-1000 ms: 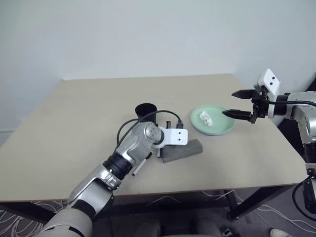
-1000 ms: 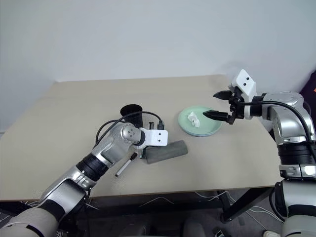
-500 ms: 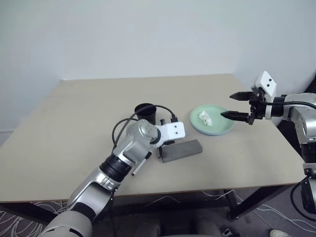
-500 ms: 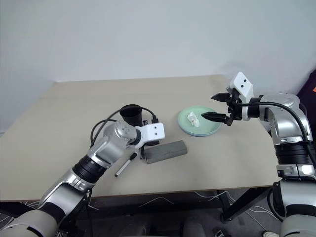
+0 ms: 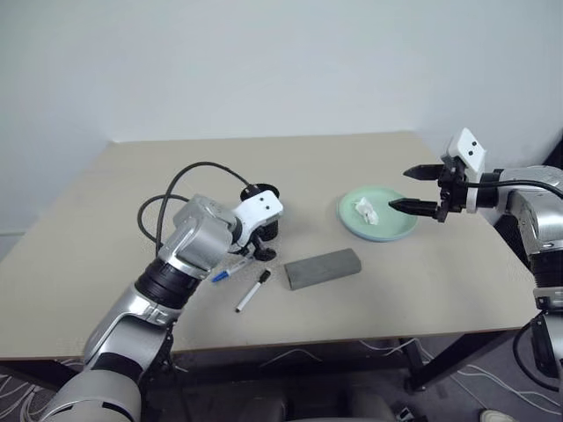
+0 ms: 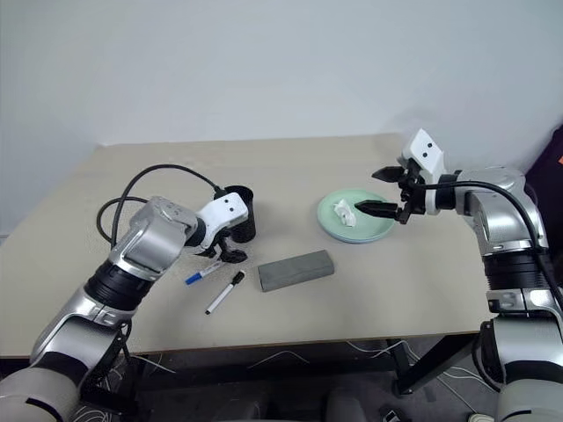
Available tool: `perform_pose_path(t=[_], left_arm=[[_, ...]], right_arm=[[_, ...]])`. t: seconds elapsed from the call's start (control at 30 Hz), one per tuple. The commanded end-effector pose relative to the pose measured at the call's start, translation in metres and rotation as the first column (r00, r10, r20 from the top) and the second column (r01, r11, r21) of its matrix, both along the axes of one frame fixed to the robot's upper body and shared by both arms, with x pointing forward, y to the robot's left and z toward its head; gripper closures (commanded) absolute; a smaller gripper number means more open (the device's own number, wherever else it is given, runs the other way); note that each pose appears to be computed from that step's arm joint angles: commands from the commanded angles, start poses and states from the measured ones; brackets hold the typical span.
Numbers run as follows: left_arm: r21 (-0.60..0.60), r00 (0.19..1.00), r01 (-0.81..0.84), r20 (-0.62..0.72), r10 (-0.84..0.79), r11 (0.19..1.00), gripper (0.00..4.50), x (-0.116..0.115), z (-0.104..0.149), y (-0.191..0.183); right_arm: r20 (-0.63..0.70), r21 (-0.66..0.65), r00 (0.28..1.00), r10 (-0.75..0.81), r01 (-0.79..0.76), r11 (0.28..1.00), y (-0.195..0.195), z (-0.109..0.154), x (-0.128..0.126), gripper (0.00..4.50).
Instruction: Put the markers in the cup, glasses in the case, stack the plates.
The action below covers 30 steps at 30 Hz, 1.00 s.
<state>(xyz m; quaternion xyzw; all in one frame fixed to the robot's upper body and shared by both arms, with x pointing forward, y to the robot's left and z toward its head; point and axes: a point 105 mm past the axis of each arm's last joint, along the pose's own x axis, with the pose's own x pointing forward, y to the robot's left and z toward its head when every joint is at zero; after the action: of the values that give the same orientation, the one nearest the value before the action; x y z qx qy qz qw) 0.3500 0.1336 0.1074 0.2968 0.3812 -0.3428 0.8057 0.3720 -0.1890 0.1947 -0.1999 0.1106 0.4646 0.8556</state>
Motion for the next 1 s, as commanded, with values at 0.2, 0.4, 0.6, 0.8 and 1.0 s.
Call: perform_pose_path(t=[0.2, 0.4, 0.6, 0.8, 1.0], left_arm=[[0.061, 0.999, -0.035, 0.016, 0.034, 0.998, 0.03, 0.008, 0.006, 0.017], [0.081, 0.998, -0.065, -0.020, 0.067, 0.995, 0.03, 0.021, 0.002, 0.027], [0.101, 0.997, -0.059, -0.043, 0.063, 0.993, 0.03, 0.031, -0.006, 0.032], [0.097, 0.994, -0.053, -0.090, 0.061, 0.994, 0.03, 0.033, -0.020, 0.031], [0.118, 0.990, -0.035, -0.130, 0.051, 0.992, 0.03, 0.031, -0.034, 0.031]], right_arm=[[0.073, 0.002, 0.996, 0.044, -0.045, 0.999, 0.012, 0.021, 0.005, 0.00], [0.073, 0.002, 0.996, 0.049, -0.049, 0.999, 0.013, 0.020, 0.005, 0.00], [0.071, 0.005, 0.996, 0.047, -0.048, 0.999, 0.013, 0.018, 0.003, 0.00], [0.073, 0.007, 0.997, 0.037, -0.038, 0.999, 0.012, 0.018, 0.002, 0.00], [0.074, 0.010, 0.997, 0.029, -0.030, 1.000, 0.011, 0.017, 0.002, 0.00]])
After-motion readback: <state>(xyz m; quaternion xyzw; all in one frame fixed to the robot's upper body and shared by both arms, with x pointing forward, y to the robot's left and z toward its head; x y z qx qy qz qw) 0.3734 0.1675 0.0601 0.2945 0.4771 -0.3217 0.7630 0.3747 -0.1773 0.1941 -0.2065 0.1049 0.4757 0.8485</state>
